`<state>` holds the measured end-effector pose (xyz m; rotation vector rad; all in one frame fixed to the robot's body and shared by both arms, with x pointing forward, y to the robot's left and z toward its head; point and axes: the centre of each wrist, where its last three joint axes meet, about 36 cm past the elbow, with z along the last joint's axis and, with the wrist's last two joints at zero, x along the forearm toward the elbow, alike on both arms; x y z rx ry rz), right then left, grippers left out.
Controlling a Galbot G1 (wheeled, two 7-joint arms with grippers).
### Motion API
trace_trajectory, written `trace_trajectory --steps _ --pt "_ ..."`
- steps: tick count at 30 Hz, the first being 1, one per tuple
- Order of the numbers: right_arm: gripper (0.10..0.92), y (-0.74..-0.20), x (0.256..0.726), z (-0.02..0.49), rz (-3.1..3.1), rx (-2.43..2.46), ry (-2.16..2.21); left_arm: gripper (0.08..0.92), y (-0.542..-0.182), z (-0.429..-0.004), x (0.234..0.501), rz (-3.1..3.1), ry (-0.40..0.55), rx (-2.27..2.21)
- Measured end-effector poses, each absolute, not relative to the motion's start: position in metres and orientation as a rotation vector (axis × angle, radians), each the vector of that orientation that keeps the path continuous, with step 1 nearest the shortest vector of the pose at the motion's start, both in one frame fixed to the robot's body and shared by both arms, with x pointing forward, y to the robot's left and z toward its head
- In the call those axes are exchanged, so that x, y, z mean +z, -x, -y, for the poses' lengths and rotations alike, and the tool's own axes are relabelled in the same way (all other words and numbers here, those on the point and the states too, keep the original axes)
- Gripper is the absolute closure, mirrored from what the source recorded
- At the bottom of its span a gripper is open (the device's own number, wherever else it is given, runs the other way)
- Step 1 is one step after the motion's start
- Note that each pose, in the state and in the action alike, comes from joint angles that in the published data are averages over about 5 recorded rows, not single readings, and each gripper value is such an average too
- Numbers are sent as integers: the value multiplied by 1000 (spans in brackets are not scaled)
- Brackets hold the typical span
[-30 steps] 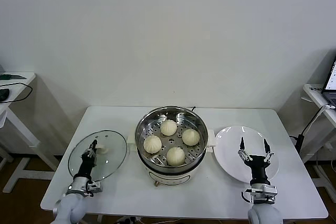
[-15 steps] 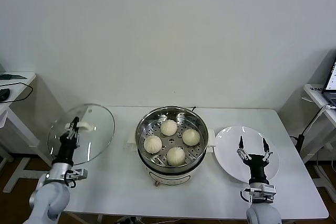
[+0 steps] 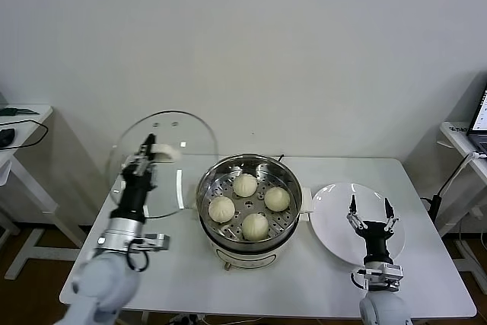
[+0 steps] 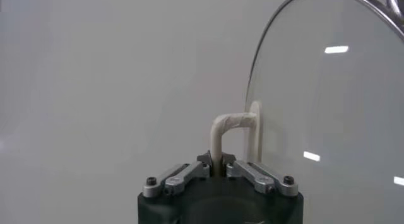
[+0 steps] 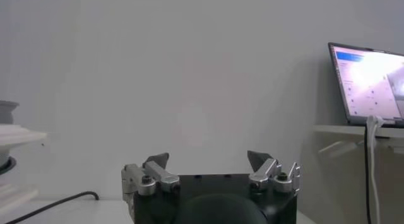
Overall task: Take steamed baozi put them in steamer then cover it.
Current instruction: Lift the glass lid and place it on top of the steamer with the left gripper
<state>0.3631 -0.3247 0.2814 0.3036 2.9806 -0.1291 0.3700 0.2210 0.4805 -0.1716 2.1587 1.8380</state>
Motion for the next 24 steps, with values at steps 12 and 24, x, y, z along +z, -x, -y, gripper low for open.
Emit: trace_trajectory --steps 12,24 --pt "200 -367 277 327 -2984 -124 -331 802 -350 -116 492 -2258 -48 1757" --pt "200 -369 273 330 -2988 -123 -358 802 -356 -57 483 -2266 -158 1871"
